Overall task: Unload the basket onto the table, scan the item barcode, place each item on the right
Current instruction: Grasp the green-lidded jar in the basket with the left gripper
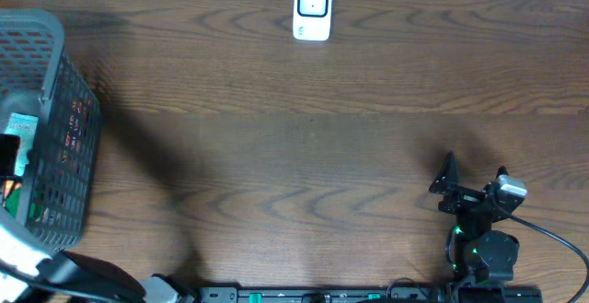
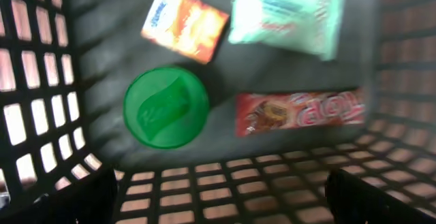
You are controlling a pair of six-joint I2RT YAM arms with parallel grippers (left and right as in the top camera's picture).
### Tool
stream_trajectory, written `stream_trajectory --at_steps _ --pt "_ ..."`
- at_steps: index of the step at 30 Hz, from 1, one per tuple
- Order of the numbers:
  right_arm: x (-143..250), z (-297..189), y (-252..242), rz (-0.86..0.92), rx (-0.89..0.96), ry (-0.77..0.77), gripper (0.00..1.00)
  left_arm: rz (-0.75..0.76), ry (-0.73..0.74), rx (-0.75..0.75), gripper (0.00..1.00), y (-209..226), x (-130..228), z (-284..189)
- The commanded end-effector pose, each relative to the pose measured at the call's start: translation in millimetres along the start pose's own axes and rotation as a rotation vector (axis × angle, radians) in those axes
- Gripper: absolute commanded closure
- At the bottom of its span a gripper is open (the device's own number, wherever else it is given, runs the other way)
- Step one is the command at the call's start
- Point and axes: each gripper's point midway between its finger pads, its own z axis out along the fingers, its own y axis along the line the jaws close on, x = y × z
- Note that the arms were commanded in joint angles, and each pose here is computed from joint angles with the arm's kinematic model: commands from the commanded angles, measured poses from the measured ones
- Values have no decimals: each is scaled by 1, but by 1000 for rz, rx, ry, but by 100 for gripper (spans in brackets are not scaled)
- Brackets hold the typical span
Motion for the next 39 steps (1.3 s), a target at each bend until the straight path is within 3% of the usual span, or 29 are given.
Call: stream_trajectory --at_steps 1,10,39 --pt "2 0 1 -11 -2 7 1 -9 37 -72 2 9 -1 15" --pt "2 0 1 -11 -2 7 1 -14 -20 -292 2 47 -10 19" --pt "2 0 1 -11 -2 7 1 26 118 -337 2 47 1 88"
